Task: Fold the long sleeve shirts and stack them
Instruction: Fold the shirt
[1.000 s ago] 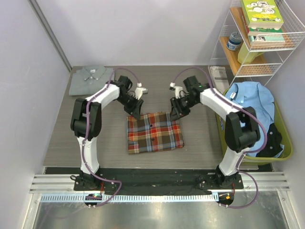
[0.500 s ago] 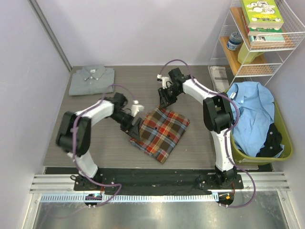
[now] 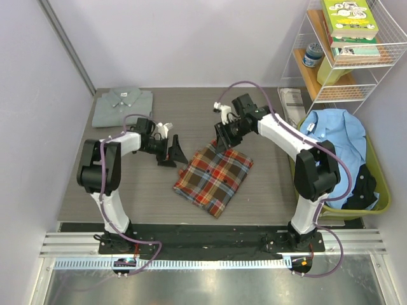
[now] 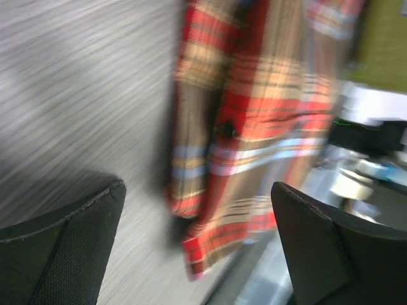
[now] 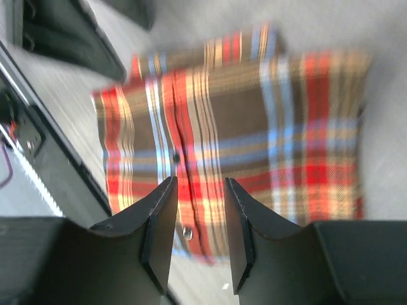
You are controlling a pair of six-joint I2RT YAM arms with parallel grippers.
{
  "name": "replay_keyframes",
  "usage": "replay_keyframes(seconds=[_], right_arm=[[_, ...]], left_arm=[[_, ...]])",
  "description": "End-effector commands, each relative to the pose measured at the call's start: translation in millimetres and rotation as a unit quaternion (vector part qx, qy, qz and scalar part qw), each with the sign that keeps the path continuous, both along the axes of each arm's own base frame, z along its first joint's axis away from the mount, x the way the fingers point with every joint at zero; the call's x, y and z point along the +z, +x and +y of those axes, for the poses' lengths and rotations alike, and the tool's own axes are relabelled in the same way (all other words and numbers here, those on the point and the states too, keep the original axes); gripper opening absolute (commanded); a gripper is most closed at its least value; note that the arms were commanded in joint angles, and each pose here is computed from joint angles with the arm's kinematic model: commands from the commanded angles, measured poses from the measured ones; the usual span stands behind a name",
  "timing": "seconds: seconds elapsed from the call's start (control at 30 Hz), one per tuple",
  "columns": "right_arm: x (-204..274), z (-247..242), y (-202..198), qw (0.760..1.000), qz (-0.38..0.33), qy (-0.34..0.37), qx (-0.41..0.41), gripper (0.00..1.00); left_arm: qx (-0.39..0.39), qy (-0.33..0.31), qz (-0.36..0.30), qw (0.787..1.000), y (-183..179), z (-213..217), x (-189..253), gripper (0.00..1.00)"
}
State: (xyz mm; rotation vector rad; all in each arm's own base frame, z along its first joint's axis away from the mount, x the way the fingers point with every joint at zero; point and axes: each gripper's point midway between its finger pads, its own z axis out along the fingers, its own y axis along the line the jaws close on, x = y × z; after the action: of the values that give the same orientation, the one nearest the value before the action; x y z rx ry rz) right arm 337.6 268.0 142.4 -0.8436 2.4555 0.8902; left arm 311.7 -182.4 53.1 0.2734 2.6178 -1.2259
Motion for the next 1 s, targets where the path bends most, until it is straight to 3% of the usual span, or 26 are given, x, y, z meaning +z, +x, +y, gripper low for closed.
replay_keyframes(seconds=[0.0, 0.07, 0.13, 0.3, 0.63, 0.7, 0.83, 0.87, 0.97], right_arm=[[-45.7, -17.5, -34.0, 0.996, 0.071, -0.044, -0.009, 0.4], [-70.6, -31.7, -36.2, 0.994, 0.077, -0.081, -0.018, 0.38], [-98.1, -44.4, -35.7, 0.989, 0.09, -0.115, -0.026, 0.37], [-131.1, -56.4, -21.9, 0.984, 0.107, -0.139, -0.036, 0.34], [-136.6, -49.6, -1.2, 0.985, 0.094, -0.14, -0.032, 0.33], [-135.2, -49.1, -1.3, 0.985, 0.096, -0.14, -0.031, 0.33], [-129.5, -48.7, -2.2, 0.986, 0.094, -0.137, -0.03, 0.34], [-127.7, -48.4, -2.3, 0.986, 0.094, -0.135, -0.031, 0.34], [-113.2, -45.7, -4.4, 0.988, 0.096, -0.116, -0.04, 0.37]], left_arm=[[-0.024, -0.044, -0.004, 0.999, 27.9, -21.1, -1.1, 0.99], [-0.039, -0.055, 0.026, 0.997, 26.2, -32.2, -13.0, 0.94], [-0.051, -0.075, 0.048, 0.995, 20.8, -43.5, -15.6, 0.82], [-0.072, -0.09, 0.096, 0.989, 3.9, -65.3, -27.1, 0.65], [-0.058, -0.128, 0.114, 0.983, 5.9, -83.1, -31.9, 0.61], [-0.041, -0.135, 0.13, 0.982, 8.9, -86.3, -33.7, 0.56], [-0.014, -0.132, 0.123, 0.983, 20.3, -86.9, -37.5, 0.31], [-0.01, -0.135, 0.113, 0.984, 25.0, -84.5, -30.0, 0.19], [-0.001, -0.123, 0.087, 0.989, 33.5, -71.1, -6.4, 0.0]])
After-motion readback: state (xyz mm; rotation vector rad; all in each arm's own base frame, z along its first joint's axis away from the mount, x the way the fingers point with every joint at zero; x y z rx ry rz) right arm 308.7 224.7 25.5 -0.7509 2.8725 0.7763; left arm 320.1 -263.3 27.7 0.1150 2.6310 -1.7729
